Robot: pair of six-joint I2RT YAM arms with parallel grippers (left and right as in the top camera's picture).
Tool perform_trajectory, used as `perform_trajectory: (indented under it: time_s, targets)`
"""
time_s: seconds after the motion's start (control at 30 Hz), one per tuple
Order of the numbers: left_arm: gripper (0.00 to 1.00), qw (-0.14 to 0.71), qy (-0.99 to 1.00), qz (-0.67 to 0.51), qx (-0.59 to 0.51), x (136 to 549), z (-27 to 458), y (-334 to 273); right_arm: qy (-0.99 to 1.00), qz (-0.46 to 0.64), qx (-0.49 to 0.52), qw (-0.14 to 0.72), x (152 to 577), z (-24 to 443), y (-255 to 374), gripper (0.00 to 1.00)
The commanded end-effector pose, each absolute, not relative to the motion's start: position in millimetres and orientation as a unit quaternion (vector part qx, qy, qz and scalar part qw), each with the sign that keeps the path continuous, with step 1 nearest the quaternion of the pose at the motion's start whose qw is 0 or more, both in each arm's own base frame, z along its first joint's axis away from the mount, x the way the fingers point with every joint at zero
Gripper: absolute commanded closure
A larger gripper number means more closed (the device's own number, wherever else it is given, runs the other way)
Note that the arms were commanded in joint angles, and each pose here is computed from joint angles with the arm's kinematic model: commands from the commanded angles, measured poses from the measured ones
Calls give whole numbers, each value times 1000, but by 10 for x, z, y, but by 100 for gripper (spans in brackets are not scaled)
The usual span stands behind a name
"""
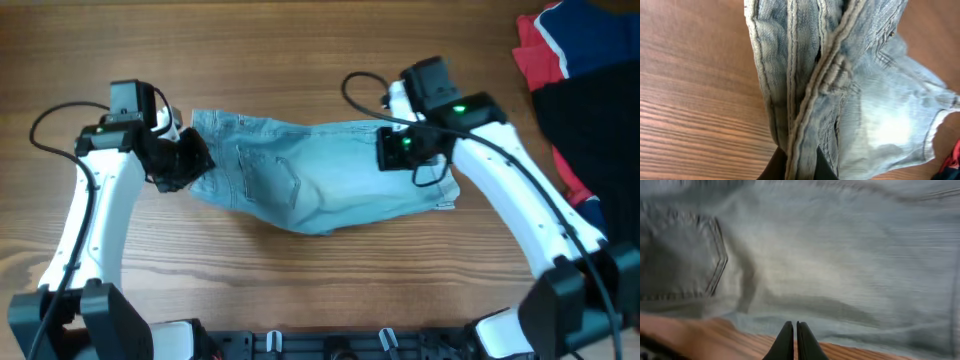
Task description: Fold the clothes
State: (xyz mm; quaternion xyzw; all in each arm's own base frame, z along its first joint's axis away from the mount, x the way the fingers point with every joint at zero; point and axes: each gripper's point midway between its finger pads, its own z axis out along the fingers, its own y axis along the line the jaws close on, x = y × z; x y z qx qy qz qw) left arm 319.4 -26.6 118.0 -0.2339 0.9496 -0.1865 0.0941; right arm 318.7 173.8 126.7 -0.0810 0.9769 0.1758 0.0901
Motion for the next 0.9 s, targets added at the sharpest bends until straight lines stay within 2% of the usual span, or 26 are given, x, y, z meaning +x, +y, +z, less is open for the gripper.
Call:
perform_trajectory:
  time_s: [0.0,0.23,0.53,0.67,0.87]
  targets:
    - [96,164,944,-196,-210,3346,1653,-260,965,231,-120,37,3026,1036,2186,96]
    - [96,170,940,-213,-206,3328,1754,-317,954,260,-148,-18,2851,582,2742,96]
    - [96,204,931,-232,-192,3397,2121,-360,954,263,-122,-74,2639,-53,3213,96]
    - [96,215,929,-235,-189,3418,2262,-363,935,315,-140,-78,2485,-87,3655,96]
    - [96,212,927,-249,-185,3412,2286,-411,926,336,-162,-57,2372,-29,3966,96]
